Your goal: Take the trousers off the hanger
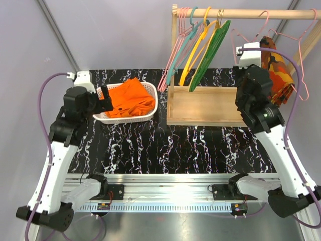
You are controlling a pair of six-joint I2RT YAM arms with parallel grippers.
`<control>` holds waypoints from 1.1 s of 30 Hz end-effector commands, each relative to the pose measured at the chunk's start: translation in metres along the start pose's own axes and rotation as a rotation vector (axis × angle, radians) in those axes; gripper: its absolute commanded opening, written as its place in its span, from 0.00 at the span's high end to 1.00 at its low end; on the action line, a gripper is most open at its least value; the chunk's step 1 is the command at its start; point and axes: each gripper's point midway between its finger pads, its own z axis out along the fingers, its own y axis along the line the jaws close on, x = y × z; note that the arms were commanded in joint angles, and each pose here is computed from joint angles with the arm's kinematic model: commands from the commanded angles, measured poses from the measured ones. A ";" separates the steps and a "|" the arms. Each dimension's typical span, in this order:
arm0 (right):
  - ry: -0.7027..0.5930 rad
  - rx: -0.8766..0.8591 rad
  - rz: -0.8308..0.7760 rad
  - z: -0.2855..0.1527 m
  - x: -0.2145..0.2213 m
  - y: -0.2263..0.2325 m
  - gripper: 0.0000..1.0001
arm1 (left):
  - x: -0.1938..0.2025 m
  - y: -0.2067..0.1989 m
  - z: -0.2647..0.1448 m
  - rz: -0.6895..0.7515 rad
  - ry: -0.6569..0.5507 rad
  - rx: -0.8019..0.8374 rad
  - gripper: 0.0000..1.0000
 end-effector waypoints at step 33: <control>0.168 -0.115 0.185 0.051 0.034 0.017 0.20 | 0.005 0.091 -0.013 -0.121 -0.184 -0.323 0.01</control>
